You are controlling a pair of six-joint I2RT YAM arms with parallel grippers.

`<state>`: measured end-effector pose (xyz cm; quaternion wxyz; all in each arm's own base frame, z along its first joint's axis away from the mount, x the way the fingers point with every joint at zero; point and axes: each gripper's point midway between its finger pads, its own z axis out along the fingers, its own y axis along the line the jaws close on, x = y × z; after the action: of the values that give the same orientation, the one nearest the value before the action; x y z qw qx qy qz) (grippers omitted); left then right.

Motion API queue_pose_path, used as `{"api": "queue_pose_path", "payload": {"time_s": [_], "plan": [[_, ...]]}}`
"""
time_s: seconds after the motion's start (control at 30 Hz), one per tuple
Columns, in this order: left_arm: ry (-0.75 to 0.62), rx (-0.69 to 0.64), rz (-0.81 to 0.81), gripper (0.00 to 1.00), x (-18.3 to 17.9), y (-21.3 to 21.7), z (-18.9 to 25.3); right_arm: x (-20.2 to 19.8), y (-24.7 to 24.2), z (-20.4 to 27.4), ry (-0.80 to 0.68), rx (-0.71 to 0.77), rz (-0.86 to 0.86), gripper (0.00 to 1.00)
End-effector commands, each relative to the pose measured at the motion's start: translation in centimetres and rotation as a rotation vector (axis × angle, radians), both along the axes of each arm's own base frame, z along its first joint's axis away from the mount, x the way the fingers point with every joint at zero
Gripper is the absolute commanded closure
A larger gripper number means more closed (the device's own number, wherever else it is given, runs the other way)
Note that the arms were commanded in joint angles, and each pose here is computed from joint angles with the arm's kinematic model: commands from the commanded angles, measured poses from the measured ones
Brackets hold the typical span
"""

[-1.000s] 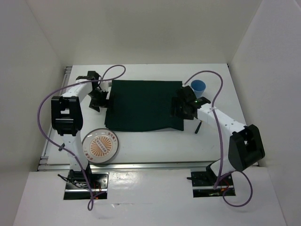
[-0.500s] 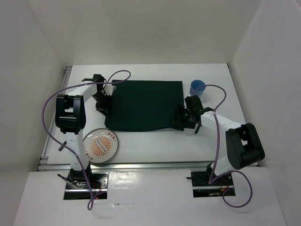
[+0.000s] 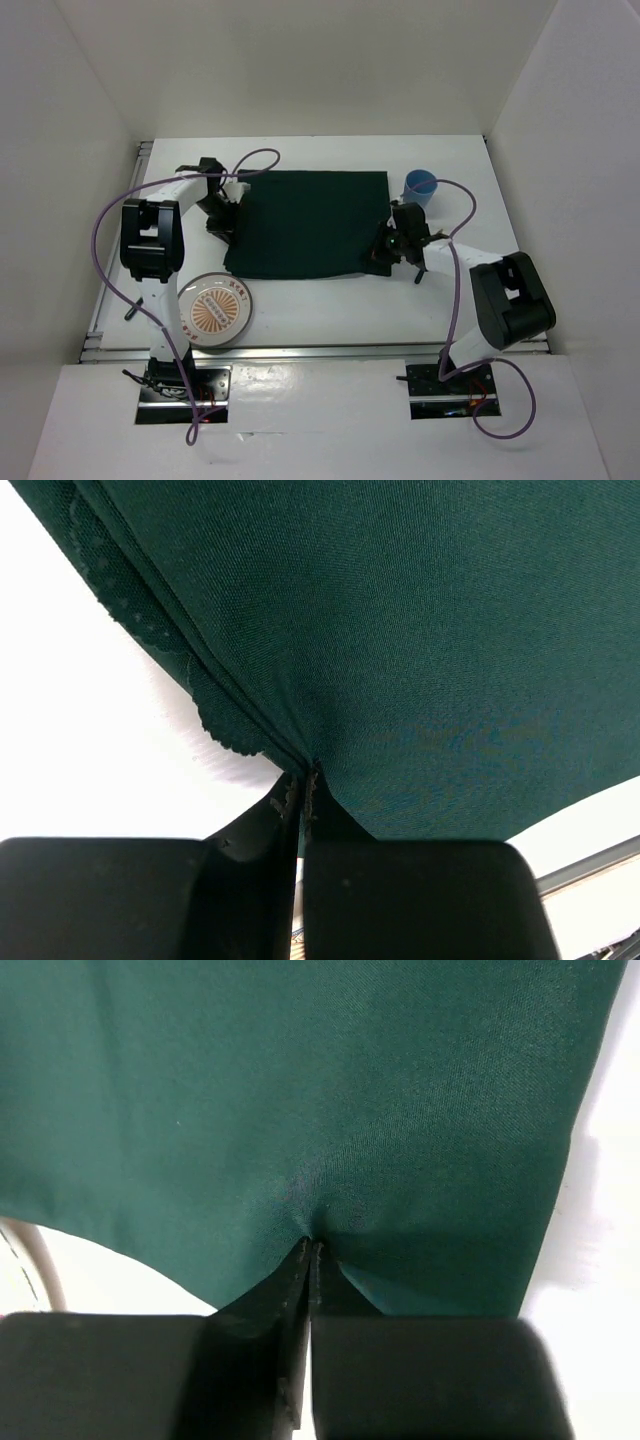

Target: Set the dinner table for one person

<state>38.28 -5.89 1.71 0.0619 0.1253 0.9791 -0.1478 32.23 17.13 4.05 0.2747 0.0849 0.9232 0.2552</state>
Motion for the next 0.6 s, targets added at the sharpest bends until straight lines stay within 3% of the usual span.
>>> {"api": "queue_pose_path", "payload": {"time_s": [0.0, 0.13, 0.33, 0.47, 0.57], "plan": [[0.023, 0.002, -0.036, 1.0, -0.3, -0.4, -1.6, 3.1, 0.0, 4.4, -0.156, 0.013, -0.026, 1.0], [-0.032, 0.001, -0.035, 1.0, 1.0, -0.1, 0.1, 4.1, 2.8, 8.4, -0.256, -0.01, 0.068, 1.0], [-0.067, 0.031, -0.032, 1.0, 2.2, 0.4, 1.2, 5.1, 6.8, 10.2, -0.306, 0.023, 0.167, 1.0], [-0.087, 0.029, -0.013, 1.0, 2.9, 0.7, 1.8, 6.1, 6.9, 9.4, -0.284, -0.024, 0.15, 1.0], [-0.087, 0.038, -0.012, 1.0, 2.9, 0.9, 1.8, 5.6, 5.4, 7.6, -0.182, -0.092, 0.122, 1.0]]}}
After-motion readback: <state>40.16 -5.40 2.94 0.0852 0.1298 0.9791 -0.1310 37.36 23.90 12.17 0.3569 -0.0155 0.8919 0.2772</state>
